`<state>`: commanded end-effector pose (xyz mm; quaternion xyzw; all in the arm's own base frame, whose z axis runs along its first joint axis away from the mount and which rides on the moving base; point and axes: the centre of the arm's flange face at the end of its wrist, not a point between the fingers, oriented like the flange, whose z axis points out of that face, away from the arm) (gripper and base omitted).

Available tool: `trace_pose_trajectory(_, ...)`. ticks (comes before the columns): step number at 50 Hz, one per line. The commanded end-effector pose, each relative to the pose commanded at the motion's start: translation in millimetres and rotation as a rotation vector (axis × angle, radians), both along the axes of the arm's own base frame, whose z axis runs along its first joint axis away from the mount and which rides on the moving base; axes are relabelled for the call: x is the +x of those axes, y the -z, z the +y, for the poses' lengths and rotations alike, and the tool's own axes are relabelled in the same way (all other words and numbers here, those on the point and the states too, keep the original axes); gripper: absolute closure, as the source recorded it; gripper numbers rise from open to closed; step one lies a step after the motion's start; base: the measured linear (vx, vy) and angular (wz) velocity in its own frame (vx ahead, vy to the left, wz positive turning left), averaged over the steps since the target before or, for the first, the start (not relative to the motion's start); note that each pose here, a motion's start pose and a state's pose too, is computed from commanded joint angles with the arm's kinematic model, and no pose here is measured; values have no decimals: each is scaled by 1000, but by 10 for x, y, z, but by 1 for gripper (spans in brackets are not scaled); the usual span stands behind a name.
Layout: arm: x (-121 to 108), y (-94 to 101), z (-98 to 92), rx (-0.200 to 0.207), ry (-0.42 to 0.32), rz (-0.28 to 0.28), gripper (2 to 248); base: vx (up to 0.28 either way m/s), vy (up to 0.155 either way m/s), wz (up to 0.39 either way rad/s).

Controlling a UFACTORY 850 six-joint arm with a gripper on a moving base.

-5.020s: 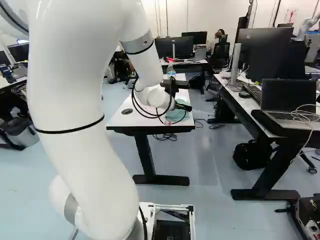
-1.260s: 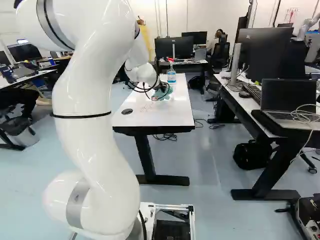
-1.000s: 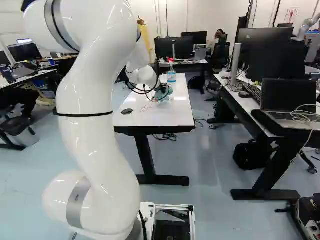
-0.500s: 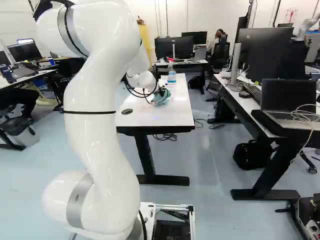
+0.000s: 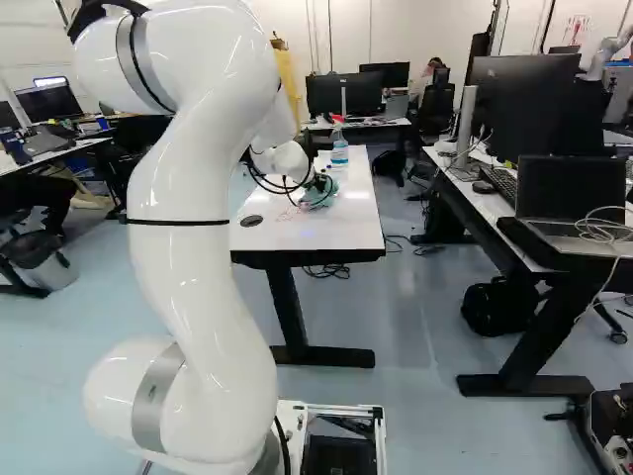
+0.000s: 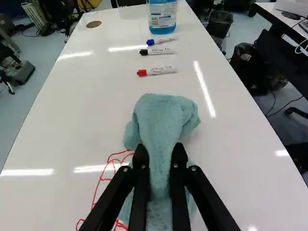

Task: Clean the table with the green towel

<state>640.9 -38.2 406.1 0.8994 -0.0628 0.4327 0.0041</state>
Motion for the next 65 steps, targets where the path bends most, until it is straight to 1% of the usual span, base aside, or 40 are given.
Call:
trace_pose_trajectory(45, -57, 65, 10, 11, -5, 96, 202, 0, 0, 0)
trace_pose_trajectory(65, -61, 69, 10, 12, -5, 102, 202, 0, 0, 0)
